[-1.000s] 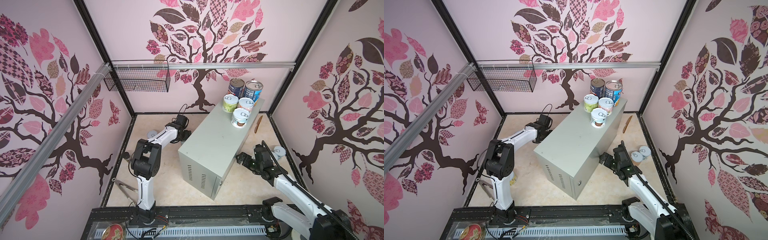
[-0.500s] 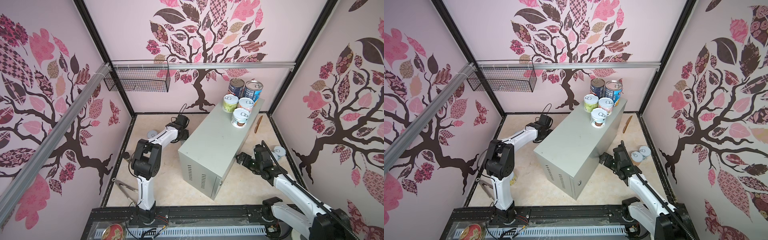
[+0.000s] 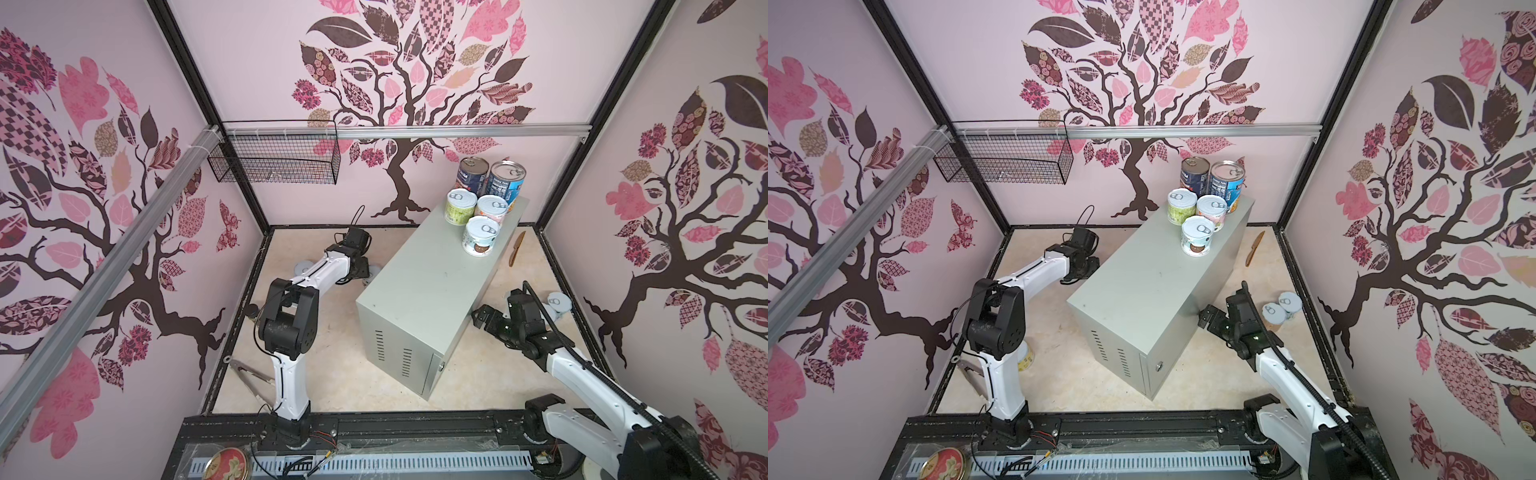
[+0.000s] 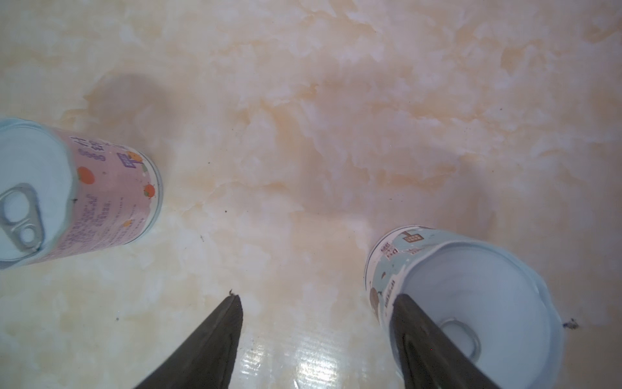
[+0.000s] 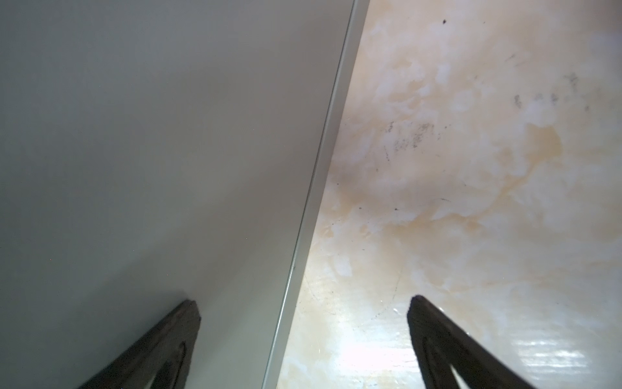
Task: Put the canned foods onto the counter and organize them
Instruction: 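Close the left gripper around the light-blue white-lidded can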
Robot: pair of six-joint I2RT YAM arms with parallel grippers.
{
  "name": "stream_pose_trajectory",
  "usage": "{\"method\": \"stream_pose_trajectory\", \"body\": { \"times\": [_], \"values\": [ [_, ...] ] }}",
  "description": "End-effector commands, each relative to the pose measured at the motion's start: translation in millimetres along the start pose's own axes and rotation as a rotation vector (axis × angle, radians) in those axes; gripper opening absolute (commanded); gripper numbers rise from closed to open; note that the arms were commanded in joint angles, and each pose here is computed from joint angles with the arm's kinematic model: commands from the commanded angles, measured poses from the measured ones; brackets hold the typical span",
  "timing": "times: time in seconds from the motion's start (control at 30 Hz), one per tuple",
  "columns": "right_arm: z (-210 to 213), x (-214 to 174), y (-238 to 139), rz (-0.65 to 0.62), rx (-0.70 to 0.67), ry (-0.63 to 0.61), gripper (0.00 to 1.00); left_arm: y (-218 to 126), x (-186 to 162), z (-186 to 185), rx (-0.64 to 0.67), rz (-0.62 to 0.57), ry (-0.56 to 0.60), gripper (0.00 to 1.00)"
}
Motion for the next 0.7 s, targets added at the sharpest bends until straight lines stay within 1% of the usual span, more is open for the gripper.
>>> {"method": "stream_pose_trajectory", "body": {
  "times": [0.0,0.07,0.13,0.27,0.33,0.47,0.57,0.67],
  "values": [
    [14.8,15.7,-2.5,-0.029,0.059,-0.018,1.00,-18.2,8.7,8.8,0.014,-0.055,-0.007,0.73],
    [16.3,17.8,-2.4,-0.027,0.061,-0.018,1.00,-21.3,10.6,8.3,0.010,-0.064,-0.006,0.73],
    [18.3,20.3,-2.5,-0.026,0.065,-0.020,1.00,-24.6,11.0,5.4,-0.008,-0.064,-0.004,0.76],
    [20.3,23.4,-3.0,-0.024,0.067,-0.017,1.00,-33.6,12.4,-10.6,-0.084,-0.075,0.018,0.86],
    [20.3,23.5,-3.4,-0.019,0.063,-0.019,1.00,-34.5,12.3,-18.5,-0.126,-0.052,0.027,0.89],
    [20.6,25.4,-6.9,-0.013,0.052,-0.032,1.00,-26.3,8.4,-33.8,-0.171,0.003,0.047,0.92],
    [23.0,30.1,-12.0,-0.023,0.052,-0.040,1.00,-18.0,5.5,-41.7,-0.164,0.020,0.069,0.94],
    [24.0,32.4,-16.2,-0.027,0.049,-0.046,1.00,-9.4,4.1,-47.4,-0.174,0.036,0.067,0.95]
  ]
}}
Point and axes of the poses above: each gripper's point midway between its finger pads, its own y axis out along the fingers, its own z axis along the line the jaws close on, x = y × z, the point moved 4 cm from there along -y, back along the fingers, and after that the axes turned 14 degrees about -y, right-handed, at the moved point
